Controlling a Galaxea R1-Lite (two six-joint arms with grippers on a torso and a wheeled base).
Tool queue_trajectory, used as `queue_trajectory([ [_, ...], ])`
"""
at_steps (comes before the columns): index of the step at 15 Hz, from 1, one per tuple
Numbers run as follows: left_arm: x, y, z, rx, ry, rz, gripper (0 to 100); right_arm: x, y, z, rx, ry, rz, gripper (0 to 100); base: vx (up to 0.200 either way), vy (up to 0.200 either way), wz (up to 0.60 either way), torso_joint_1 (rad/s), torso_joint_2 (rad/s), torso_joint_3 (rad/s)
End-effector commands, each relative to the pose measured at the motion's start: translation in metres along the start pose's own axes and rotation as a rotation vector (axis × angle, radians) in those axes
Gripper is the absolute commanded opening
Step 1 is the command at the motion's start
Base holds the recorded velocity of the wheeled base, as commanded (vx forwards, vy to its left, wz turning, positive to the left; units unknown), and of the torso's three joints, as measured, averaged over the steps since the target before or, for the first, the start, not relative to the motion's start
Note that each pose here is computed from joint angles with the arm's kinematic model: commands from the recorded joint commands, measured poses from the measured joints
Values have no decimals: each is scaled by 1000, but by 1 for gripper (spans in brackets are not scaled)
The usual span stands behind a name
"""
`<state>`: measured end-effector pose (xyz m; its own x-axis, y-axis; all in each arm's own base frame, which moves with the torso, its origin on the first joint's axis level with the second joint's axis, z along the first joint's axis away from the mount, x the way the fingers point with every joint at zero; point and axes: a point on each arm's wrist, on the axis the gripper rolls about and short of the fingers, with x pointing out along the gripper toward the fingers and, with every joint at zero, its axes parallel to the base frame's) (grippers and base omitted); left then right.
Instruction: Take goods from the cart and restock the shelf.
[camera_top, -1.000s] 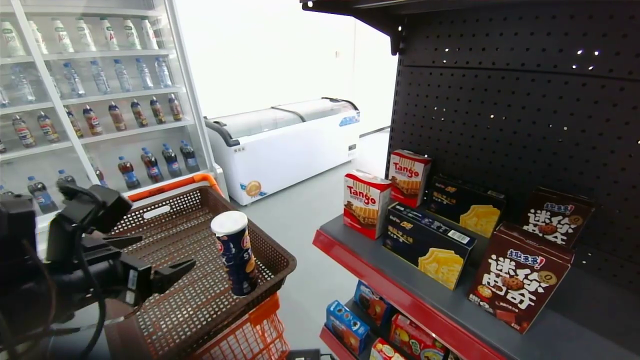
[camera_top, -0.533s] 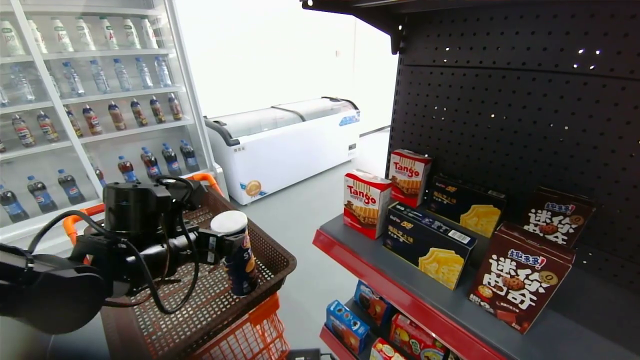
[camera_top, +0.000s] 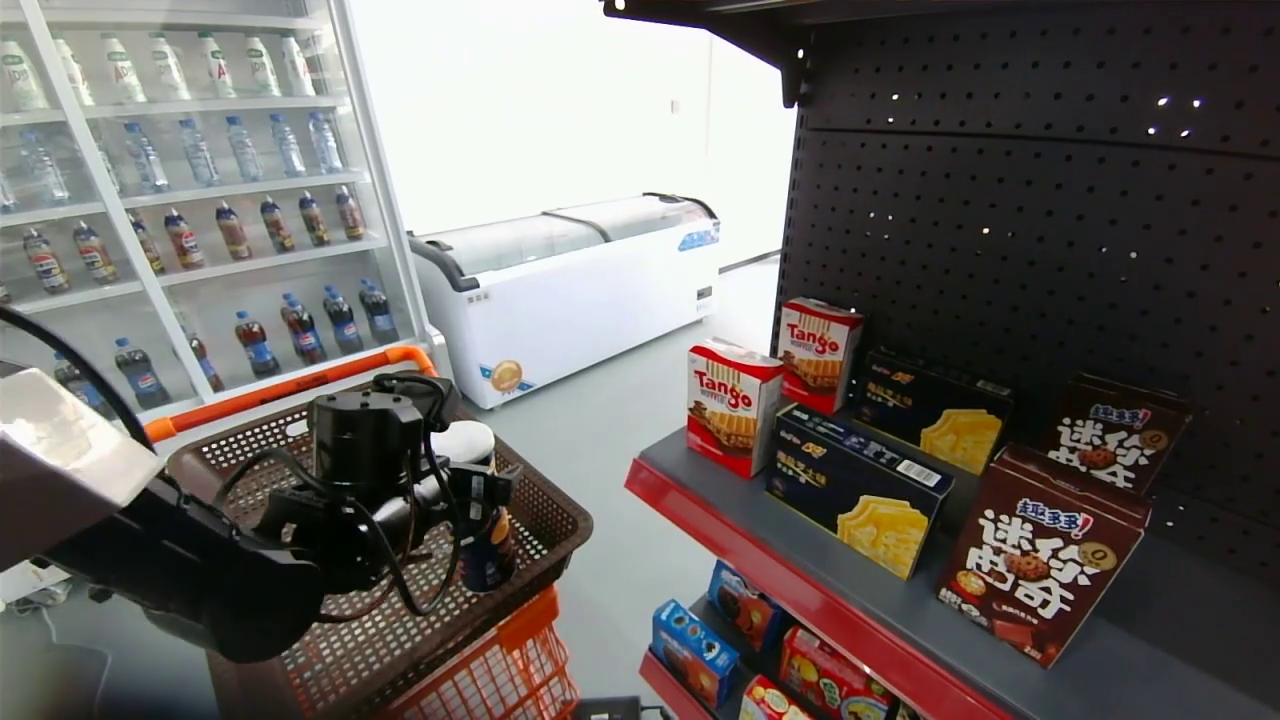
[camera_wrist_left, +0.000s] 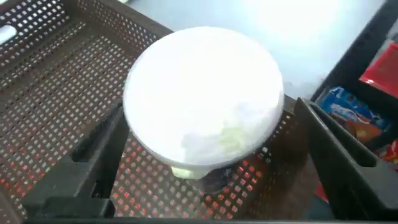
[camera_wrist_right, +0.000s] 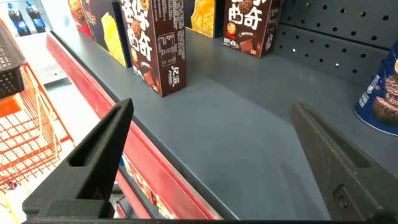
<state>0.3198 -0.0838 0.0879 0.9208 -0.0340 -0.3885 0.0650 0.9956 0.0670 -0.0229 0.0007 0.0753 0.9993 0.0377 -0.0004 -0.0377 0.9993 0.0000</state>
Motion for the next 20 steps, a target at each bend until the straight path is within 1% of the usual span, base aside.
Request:
queue_trajectory([
  [1,20,-9,-24,12,26,55,100,0,0,0,0,1,1,100,0,0,0,0,0,0],
  [2,25,-10,-30,7,4,82,100,0,0,0,0,1,1,100,0,0,0,0,0,0],
  [3,27,-13,-34,6,-16,79,100,0,0,0,0,0,1,100,0,0,0,0,0,0],
  [4,27,-13,-35,6,-17,79,100,0,0,0,0,1,1,100,0,0,0,0,0,0],
  [5,27,-14,-43,6,-15,81,100,0,0,0,0,1,1,100,0,0,0,0,0,0],
  [6,27,-14,-47,9,0,89,100,0,0,0,0,1,1,100,0,0,0,0,0,0],
  [7,27,-14,-48,8,2,94,100,0,0,0,0,1,1,100,0,0,0,0,0,0],
  [8,31,-13,-52,-2,7,118,100,0,0,0,0,1,1,100,0,0,0,0,0,0],
  [9,32,-13,-52,-15,-9,130,100,0,0,0,0,1,1,100,0,0,0,0,0,0],
  [10,32,-14,-56,-21,-11,138,100,0,0,0,0,1,1,100,0,0,0,0,0,0],
  [12,30,-12,-61,-19,5,143,100,0,0,0,0,1,1,100,0,0,0,0,0,0],
  [15,29,-11,-64,-16,18,146,100,0,0,0,0,0,1,100,0,0,0,0,0,0],
  [16,29,-11,-64,-16,18,149,0,0,0,0,0,0,1,100,0,0,0,0,0,0],
  [17,30,-11,-63,-18,15,148,0,0,0,0,0,0,1,100,0,0,0,0,0,0],
  [18,30,-10,-63,-13,13,156,0,0,0,0,0,1,1,100,0,0,0,0,0,0],
  [19,31,-10,-61,-6,7,164,0,0,0,0,0,1,1,100,0,0,0,0,0,0],
  [20,31,-10,-61,9,9,165,0,0,0,0,0,1,1,100,0,0,0,0,0,0],
])
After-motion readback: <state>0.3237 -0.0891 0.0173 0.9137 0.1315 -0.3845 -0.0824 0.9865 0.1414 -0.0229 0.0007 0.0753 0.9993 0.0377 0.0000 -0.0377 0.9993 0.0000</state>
